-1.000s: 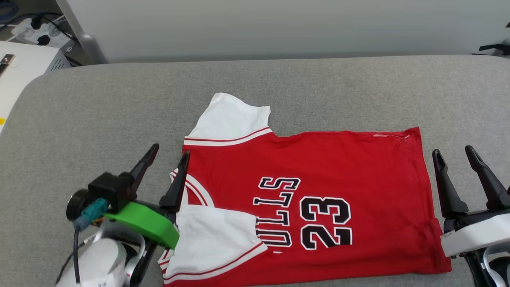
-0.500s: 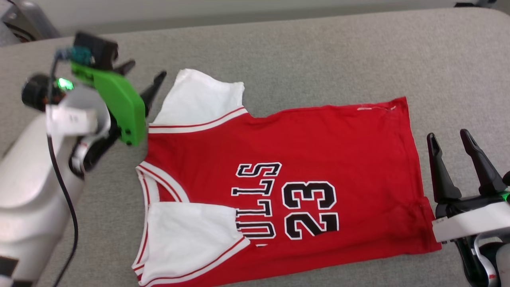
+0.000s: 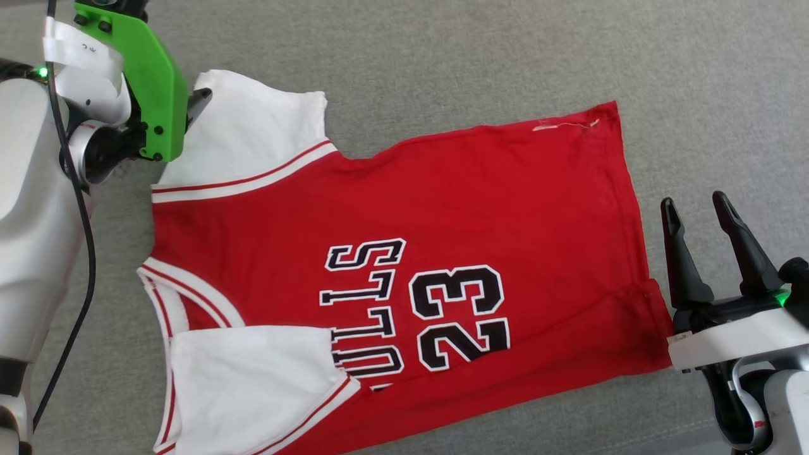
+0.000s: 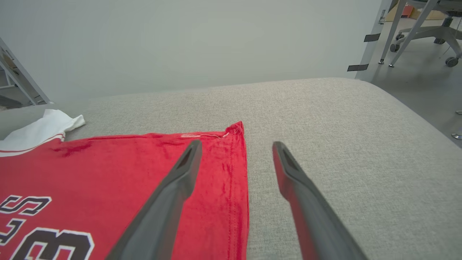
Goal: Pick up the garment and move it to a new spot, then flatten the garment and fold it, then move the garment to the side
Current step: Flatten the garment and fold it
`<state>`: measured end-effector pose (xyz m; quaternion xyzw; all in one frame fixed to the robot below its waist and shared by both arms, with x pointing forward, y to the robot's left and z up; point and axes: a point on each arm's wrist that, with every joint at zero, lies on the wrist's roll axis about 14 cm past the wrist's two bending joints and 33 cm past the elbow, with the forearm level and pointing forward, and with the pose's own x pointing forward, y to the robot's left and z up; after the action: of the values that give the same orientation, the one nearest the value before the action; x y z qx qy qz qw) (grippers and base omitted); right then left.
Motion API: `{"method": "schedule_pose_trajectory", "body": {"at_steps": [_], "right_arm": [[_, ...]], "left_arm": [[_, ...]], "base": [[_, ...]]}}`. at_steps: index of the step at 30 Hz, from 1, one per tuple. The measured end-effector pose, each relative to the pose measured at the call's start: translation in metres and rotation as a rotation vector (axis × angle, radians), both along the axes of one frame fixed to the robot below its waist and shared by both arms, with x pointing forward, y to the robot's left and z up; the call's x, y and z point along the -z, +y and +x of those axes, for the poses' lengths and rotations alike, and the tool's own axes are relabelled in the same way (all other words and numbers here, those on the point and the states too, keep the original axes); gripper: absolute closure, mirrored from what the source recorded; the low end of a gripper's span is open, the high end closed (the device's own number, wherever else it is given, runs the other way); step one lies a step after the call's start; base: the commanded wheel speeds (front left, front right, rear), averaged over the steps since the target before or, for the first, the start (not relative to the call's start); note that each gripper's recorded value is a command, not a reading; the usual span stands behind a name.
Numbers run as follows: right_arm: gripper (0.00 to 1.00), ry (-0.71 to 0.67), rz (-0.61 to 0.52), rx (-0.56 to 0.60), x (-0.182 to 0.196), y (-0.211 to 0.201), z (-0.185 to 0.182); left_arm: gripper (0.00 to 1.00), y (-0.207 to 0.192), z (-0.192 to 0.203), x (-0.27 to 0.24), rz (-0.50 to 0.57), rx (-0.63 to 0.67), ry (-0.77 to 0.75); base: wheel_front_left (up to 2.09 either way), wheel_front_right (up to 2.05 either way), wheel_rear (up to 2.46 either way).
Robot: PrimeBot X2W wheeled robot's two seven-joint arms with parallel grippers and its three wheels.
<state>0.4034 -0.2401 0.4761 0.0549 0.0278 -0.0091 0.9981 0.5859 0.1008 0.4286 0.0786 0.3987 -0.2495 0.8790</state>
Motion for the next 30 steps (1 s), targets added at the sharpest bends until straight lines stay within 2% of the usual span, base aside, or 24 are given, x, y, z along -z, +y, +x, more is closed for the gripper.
{"method": "schedule_pose_trajectory", "body": {"at_steps": [7, 15, 16, 17, 18, 21, 30], "right_arm": [[0.00, 0.044, -0.007, 0.025, 0.016, -0.007, -0.001], [0.00, 0.087, -0.005, 0.036, 0.030, -0.008, -0.003], [0.00, 0.090, -0.005, 0.035, 0.031, -0.008, -0.003], [0.00, 0.091, -0.005, 0.035, 0.031, -0.008, -0.003], [0.00, 0.090, -0.005, 0.034, 0.031, -0.008, -0.003], [0.00, 0.083, -0.006, 0.031, 0.029, -0.008, -0.002], [0.00, 0.067, -0.029, 0.019, 0.016, -0.012, -0.002]], "left_arm": [[0.00, -0.003, 0.011, 0.039, 0.013, -0.024, 0.072], [0.00, -0.006, 0.024, 0.062, 0.013, -0.051, 0.066], [0.51, -0.005, 0.022, 0.065, 0.020, -0.052, 0.088], [0.95, -0.005, 0.021, 0.066, 0.023, -0.050, 0.101], [1.00, -0.006, 0.020, 0.066, 0.022, -0.049, 0.120], [1.00, -0.011, 0.016, 0.063, 0.000, -0.050, 0.145], [1.00, -0.019, 0.013, 0.033, -0.115, -0.087, 0.054]], "base": [[0.00, 0.00, 0.00], [0.00, 0.00, 0.00], [0.00, 0.00, 0.00], [0.00, 0.00, 0.00], [0.00, 0.00, 0.00], [0.00, 0.00, 0.00], [0.00, 0.00, 0.00]]}}
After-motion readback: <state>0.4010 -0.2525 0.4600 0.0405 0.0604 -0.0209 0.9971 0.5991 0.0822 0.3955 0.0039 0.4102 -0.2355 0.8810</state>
